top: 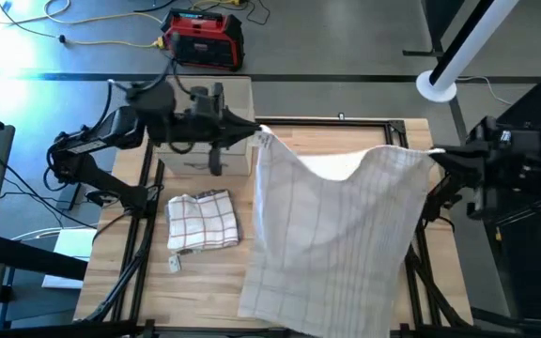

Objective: Fold towel
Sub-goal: Fold the white towel

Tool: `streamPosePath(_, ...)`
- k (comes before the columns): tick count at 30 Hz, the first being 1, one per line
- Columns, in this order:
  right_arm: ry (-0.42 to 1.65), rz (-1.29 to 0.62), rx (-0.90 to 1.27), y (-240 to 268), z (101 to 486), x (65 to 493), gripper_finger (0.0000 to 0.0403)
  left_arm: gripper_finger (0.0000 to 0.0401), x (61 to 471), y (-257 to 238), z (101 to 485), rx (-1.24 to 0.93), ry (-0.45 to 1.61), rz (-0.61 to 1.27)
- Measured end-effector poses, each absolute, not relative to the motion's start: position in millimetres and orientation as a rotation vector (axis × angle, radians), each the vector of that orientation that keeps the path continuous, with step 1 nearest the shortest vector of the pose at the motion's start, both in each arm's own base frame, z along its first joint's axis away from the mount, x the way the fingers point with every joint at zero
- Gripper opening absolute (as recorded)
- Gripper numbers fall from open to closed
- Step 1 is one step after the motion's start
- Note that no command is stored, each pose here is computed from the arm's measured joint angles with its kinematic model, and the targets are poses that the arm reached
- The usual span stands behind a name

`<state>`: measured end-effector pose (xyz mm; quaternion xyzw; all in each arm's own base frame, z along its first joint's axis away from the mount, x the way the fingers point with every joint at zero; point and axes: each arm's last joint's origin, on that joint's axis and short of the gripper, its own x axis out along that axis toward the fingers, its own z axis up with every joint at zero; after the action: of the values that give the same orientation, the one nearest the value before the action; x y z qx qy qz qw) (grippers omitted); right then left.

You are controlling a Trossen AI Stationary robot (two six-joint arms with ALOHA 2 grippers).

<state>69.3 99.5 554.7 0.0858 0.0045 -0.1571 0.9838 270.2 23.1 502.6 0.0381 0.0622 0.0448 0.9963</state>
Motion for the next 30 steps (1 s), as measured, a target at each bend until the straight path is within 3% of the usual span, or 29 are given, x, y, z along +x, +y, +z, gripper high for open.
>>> streamPosePath(3,0.03,-0.317,0.108,100.3,547.6,71.6,0.0004,0.0,284.7,34.7,482.1,0.062,0.225,0.082)
streamPosePath(11,0.125,-0.384,0.26,76.8,503.5,77.5,0.0004,0.0,296.4,61.0,445.2,0.043,0.34,0.073)
streamPosePath(18,0.239,-0.52,0.37,46.2,451.4,75.8,0.0004,0.0,283.3,89.1,417.5,0.053,0.584,0.23)
streamPosePath(30,0.321,-0.673,0.264,19.7,409.3,66.7,0.0004,0.0,234.7,110.4,431.8,0.07,0.641,0.412)
